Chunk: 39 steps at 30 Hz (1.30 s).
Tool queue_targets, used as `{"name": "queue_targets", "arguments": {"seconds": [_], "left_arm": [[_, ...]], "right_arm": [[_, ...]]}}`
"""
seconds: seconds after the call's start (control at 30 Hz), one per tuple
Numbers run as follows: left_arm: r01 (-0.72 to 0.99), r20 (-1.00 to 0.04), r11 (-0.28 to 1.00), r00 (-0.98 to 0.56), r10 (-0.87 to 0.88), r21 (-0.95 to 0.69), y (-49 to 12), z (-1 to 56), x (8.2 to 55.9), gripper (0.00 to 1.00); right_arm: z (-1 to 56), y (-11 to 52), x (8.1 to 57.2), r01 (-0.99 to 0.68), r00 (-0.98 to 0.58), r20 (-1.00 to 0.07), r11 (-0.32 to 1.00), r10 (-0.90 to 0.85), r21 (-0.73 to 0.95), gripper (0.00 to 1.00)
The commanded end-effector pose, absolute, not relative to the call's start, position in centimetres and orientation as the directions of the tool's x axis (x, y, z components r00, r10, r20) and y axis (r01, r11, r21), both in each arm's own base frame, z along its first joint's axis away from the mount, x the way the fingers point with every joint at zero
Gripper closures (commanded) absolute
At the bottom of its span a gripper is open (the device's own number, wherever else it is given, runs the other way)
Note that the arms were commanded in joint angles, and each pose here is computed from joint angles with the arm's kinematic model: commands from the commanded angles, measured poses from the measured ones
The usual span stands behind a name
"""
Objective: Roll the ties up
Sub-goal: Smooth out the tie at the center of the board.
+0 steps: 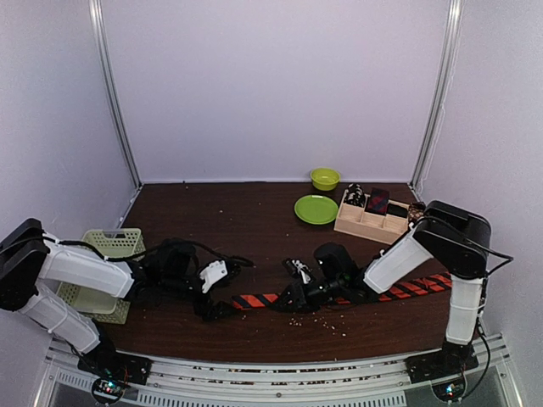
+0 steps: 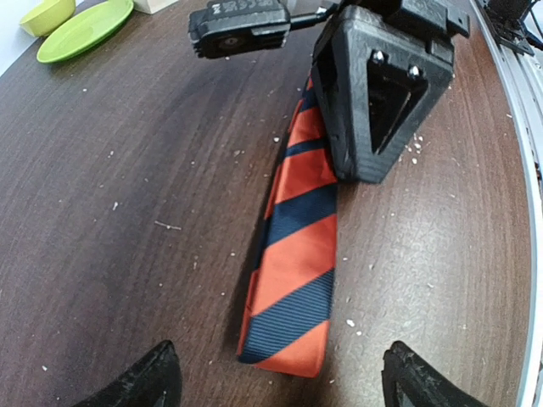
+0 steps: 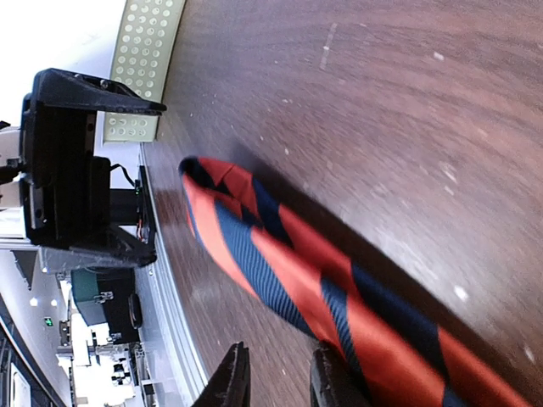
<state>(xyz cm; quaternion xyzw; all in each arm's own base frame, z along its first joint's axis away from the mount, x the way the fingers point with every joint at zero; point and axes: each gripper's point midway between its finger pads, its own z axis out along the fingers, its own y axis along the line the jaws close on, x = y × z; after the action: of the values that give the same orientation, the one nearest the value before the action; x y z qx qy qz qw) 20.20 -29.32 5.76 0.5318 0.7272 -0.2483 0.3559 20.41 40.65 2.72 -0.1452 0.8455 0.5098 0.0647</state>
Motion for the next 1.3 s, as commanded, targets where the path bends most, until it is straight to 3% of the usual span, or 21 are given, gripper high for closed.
{"name": "queue_targets", "arguments": {"seconds": [0.0,0.17,0.33,0.43,0.9,1.27], "left_arm": [[0.967,-0.803,0.251,-0.120,0.584,0.039,-30.7,5.7,19.6,0.17],[0.976,-0.791,0.214,-0.099,0.603,0.041,-31.7,4.5,18.9,0.18],[0.974,-0.819,0.221,-0.091,0.567,0.045,-32.2,5.1,19.1,0.18],[0.971,-0.829,0.233,-0.084,0.553,0.058,-32.2,5.7,19.3,0.19],[0.963,-0.827,0.251,-0.061,0.559,0.098,-31.7,6.7,19.7,0.17],[0.974,-0.814,0.207,-0.046,0.579,0.092,-32.0,5.8,19.3,0.17]], "right_arm": [[-1.2,36.1,19.2,-0.192,-0.980,-0.131,0.552,-0.149,0.811,0.74],[0.9,35.3,19.3,-0.210,-0.978,-0.165,0.521,-0.131,0.828,0.72],[7.0,37.4,20.3,-0.292,-0.956,-0.264,0.416,-0.125,0.861,0.70],[8.2,37.9,21.3,-0.317,-0.948,-0.295,0.435,-0.121,0.843,0.70],[-0.1,35.4,22.7,-0.227,-0.974,-0.189,0.627,-0.129,0.745,0.71],[-3.7,29.0,19.7,-0.125,-0.992,-0.079,0.682,-0.099,0.720,0.71]]}}
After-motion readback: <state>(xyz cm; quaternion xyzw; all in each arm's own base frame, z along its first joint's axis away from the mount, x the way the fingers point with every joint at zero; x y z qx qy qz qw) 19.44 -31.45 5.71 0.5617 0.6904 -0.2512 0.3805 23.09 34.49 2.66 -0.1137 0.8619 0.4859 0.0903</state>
